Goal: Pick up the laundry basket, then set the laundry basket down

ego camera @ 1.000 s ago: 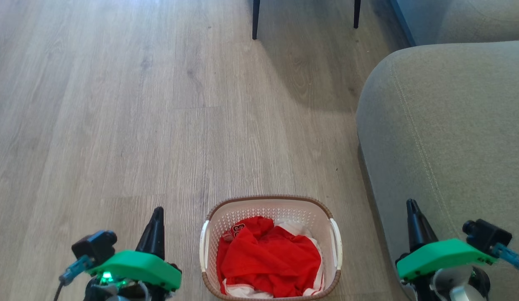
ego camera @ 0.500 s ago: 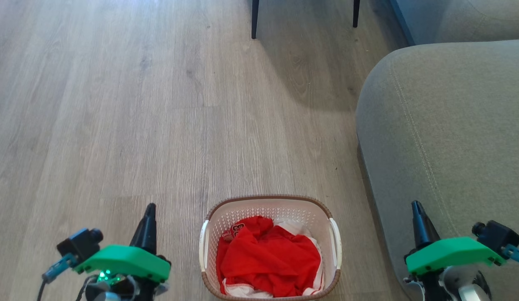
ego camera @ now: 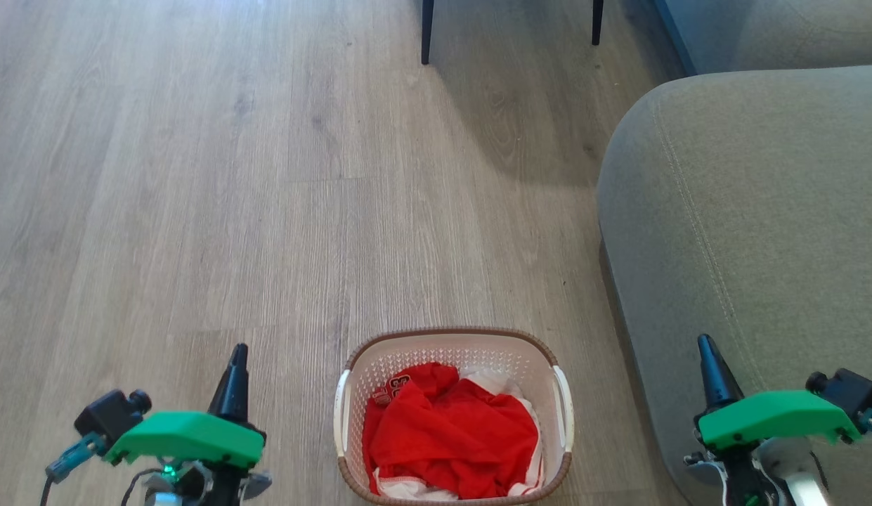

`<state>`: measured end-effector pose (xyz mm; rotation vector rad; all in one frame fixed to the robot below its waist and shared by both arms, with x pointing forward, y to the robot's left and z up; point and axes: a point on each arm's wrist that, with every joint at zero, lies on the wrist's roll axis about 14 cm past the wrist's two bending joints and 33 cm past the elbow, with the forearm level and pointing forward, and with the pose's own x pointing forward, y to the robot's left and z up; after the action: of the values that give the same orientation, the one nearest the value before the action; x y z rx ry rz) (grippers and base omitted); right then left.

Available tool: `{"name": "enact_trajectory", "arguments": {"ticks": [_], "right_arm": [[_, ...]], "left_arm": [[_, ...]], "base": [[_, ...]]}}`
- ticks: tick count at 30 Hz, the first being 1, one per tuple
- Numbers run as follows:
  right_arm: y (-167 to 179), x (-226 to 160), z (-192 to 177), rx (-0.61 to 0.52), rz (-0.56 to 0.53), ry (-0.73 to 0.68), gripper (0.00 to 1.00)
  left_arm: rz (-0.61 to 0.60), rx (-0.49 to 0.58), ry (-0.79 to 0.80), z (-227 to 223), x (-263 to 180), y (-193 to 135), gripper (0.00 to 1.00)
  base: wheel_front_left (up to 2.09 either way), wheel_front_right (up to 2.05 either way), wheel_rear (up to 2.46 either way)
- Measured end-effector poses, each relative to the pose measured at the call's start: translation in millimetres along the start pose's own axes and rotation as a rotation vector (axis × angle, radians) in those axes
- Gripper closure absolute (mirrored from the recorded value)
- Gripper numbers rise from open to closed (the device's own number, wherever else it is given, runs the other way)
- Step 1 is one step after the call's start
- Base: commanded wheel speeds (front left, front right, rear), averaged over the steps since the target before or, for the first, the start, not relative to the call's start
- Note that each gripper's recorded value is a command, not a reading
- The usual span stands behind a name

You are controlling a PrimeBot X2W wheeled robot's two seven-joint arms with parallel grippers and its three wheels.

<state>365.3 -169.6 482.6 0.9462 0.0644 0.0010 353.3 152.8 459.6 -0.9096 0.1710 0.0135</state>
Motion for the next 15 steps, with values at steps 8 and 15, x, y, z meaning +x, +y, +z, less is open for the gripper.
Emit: {"name": "enact_trajectory", "arguments": {"ticks": [8, 15], "right_arm": [[-5.2, -0.3, 1.2, 0.082, -0.019, 0.003, 1.0], [-10.8, 0.1, 4.5, 0.165, -0.039, -0.001, 1.0]], "left_arm": [[-0.003, -0.086, 0.001, 3.6, 3.6, -0.9, 1.0], [0.002, -0.175, -0.006, 9.1, 5.1, 2.0, 1.0]], "base": [[0.0, 0.0, 0.0], [0.0, 0.0, 0.0]]}}
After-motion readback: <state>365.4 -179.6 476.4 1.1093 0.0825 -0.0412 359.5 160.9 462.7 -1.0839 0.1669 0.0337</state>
